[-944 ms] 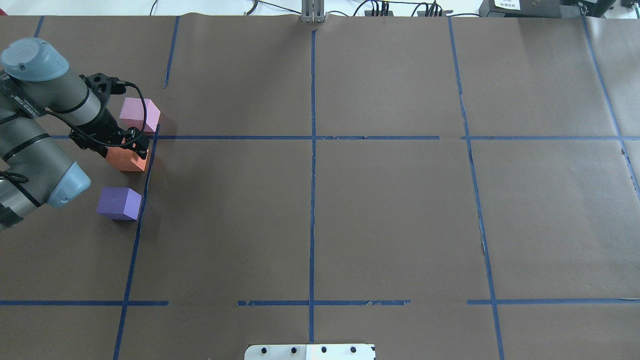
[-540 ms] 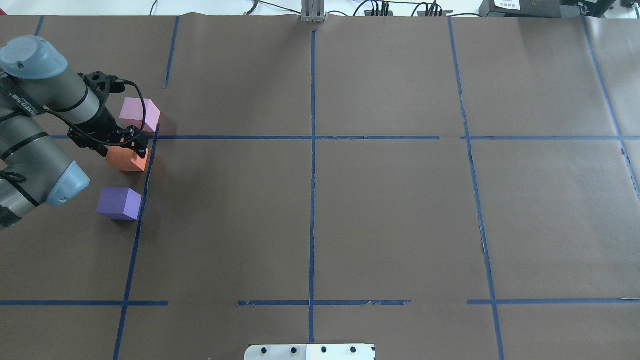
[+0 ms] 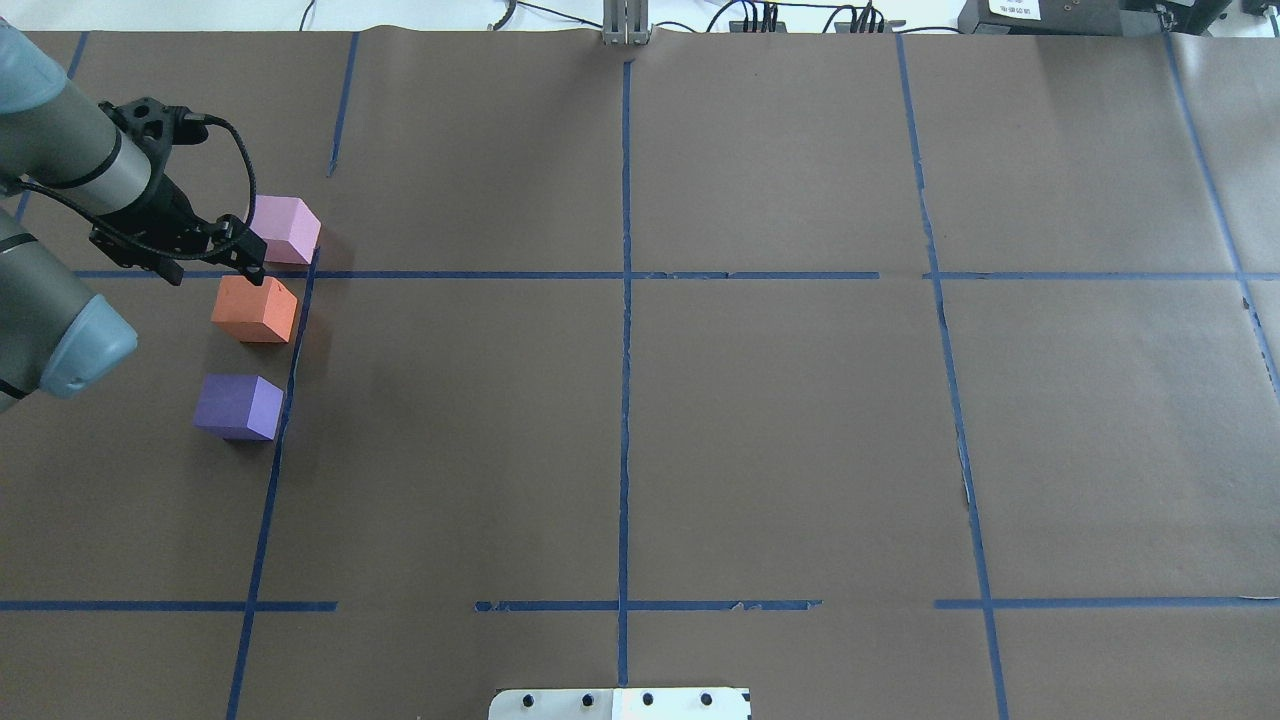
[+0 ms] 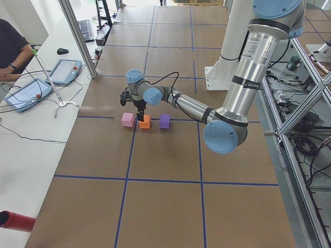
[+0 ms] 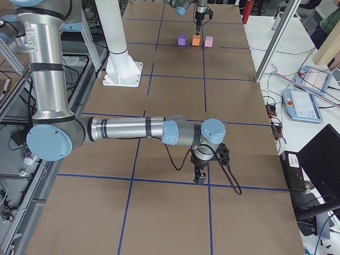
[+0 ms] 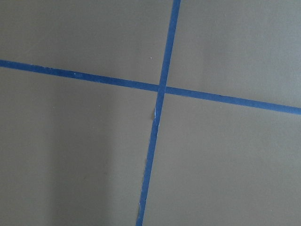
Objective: Arrange blocks in a line
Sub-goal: 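Open the left gripper and raise it away from the cubes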
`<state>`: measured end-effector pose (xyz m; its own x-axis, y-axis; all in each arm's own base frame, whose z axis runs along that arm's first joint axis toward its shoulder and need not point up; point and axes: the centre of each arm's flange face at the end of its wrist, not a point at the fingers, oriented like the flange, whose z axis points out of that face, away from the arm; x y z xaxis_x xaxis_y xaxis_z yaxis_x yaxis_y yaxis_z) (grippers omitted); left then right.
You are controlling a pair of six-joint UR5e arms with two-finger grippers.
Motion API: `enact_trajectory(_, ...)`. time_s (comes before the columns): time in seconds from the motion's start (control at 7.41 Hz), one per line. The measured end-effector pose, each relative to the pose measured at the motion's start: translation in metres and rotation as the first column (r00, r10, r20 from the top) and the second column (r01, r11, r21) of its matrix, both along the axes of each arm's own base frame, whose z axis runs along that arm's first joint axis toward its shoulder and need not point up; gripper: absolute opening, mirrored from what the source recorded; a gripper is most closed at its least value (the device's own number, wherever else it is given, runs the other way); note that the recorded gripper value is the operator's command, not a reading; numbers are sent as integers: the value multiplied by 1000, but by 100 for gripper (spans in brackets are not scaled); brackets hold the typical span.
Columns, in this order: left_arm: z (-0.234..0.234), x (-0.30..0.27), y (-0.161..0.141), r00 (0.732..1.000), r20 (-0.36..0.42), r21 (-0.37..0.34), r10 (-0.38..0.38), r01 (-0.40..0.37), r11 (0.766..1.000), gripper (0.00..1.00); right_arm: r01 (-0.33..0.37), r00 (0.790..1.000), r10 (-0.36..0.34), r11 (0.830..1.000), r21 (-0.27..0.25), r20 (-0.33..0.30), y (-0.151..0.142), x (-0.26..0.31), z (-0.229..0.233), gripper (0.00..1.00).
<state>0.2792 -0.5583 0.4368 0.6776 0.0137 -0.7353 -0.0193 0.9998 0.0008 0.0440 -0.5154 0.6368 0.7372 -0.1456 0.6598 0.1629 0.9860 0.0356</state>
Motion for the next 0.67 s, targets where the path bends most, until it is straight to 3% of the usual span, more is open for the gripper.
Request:
enact_trajectory(0.4,-29,-74,0,997,10,20,-78,78,997,100,0,1000,0,1000,0,0,0,0,0,100)
enact_trajectory(0.67,0,-159,3,997,46,123,-57,51,991,100,0,1000,0,1000,0,0,0,0,0,100)
